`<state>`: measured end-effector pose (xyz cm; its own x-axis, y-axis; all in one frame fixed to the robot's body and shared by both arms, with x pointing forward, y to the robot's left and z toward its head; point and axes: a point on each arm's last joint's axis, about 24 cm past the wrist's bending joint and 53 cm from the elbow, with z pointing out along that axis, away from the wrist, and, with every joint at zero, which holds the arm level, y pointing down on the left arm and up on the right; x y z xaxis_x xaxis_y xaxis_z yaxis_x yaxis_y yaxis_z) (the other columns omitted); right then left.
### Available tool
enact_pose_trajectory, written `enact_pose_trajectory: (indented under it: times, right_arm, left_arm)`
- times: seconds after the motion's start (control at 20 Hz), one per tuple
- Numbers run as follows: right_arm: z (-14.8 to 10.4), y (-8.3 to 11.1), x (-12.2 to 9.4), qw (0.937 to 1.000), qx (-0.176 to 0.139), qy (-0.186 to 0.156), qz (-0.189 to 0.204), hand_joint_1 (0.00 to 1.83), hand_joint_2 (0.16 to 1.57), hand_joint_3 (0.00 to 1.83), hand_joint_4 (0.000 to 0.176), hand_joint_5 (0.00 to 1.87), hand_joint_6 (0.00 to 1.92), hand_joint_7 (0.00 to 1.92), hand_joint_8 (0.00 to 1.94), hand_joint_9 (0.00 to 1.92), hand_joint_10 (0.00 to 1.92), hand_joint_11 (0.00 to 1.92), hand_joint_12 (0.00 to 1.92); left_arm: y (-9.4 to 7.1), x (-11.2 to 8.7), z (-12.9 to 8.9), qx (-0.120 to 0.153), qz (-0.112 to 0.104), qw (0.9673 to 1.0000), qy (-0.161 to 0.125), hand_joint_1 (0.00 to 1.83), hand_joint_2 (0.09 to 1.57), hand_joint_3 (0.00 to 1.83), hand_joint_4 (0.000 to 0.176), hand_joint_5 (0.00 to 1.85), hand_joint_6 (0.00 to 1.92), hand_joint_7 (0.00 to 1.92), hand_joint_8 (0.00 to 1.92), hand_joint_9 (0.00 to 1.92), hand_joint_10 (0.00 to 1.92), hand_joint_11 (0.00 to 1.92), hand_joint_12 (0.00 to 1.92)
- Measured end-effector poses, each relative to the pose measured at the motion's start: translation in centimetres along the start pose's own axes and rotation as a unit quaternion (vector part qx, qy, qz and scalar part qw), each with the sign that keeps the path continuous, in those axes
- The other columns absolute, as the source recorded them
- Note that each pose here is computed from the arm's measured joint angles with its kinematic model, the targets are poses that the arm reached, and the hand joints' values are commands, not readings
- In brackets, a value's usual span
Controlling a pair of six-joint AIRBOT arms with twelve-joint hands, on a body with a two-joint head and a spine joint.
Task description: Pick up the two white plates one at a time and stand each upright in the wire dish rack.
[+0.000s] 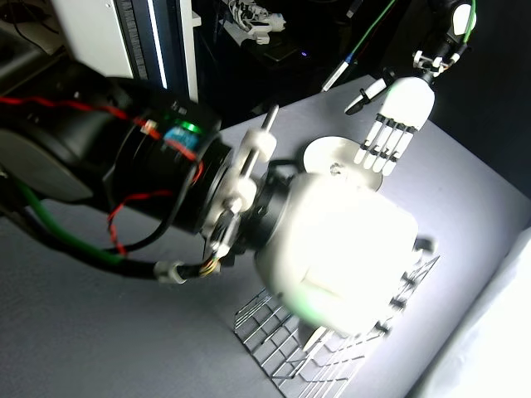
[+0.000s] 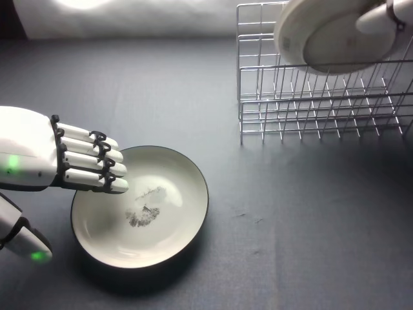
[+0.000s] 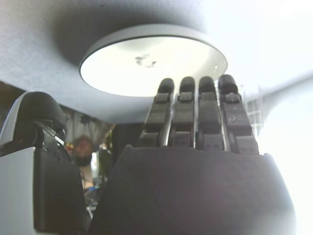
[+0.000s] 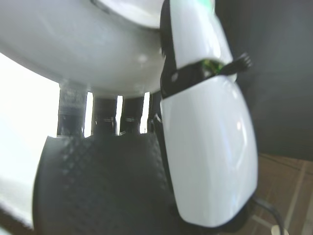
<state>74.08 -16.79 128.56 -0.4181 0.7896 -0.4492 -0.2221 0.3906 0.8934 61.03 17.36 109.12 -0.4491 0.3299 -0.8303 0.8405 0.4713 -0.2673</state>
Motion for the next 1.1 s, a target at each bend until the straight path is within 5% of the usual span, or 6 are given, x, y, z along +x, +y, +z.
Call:
enact_pose_trajectory:
  times: [0.45, 0.55, 0.7, 1.0, 1.05, 1.1]
  right_arm:
    - [-0.2, -4.0, -0.1, 0.9994, 0.03, -0.003, -0.014, 1.49, 1.09, 0.0, 0.0, 0.87, 1.07, 1.02, 0.78, 0.99, 0.95, 0.9, 1.48]
    - [-0.3, -4.5, 0.0, 0.9992, 0.033, -0.002, -0.021, 1.39, 1.1, 0.0, 0.0, 0.89, 1.09, 1.01, 0.89, 0.98, 1.09, 0.9, 1.21]
    - [-0.3, -4.9, 0.0, 0.9991, 0.036, -0.002, -0.024, 1.38, 1.1, 0.0, 0.0, 0.91, 1.04, 1.0, 0.92, 0.97, 1.11, 0.87, 1.18]
    - [-0.3, -4.7, 0.0, 0.9989, 0.03, -0.003, -0.034, 1.35, 1.2, 0.0, 0.0, 0.67, 1.42, 0.84, 1.11, 0.78, 1.4, 0.52, 1.21]
    - [-0.3, -4.8, 0.0, 0.9989, 0.031, -0.003, -0.035, 1.22, 1.21, 0.0, 0.0, 0.68, 1.44, 0.89, 1.11, 0.74, 0.82, 0.48, 1.21]
    - [-0.3, -4.7, 0.0, 0.9989, 0.03, -0.003, -0.036, 1.31, 1.14, 0.0, 0.0, 0.65, 0.73, 0.79, 0.59, 0.75, 0.55, 0.41, 1.22]
  left_arm:
    - [0.8, 0.8, -0.1, -0.01, 0.002, 0.9999, 0.009, 0.0, 1.07, 0.0, 0.0, 0.0, 0.0, 0.0, 0.0, 0.0, 0.0, 0.04, 0.03]
    - [1.0, 0.8, -0.1, -0.011, 0.002, 0.9999, 0.01, 0.0, 1.08, 0.0, 0.0, 0.0, 0.0, 0.0, 0.0, 0.0, 0.0, 0.03, 0.03]
    - [1.1, 0.7, -0.1, -0.012, 0.0, 0.9999, 0.008, 0.0, 1.09, 0.01, 0.0, 0.0, 0.0, 0.0, 0.0, 0.0, 0.0, 0.01, 0.01]
    - [1.3, 1.0, -0.1, -0.015, 0.0, 0.9998, 0.011, 0.0, 1.1, 0.01, 0.0, 0.0, 0.0, 0.0, 0.0, 0.0, 0.0, 0.02, 0.01]
    - [1.3, 1.0, -0.1, -0.015, 0.0, 0.9998, 0.011, 0.0, 1.1, 0.01, 0.0, 0.0, 0.0, 0.0, 0.0, 0.0, 0.0, 0.03, 0.01]
    - [1.3, 1.0, -0.1, -0.015, 0.0, 0.9998, 0.011, 0.0, 1.09, 0.0, 0.0, 0.0, 0.0, 0.0, 0.0, 0.0, 0.0, 0.02, 0.01]
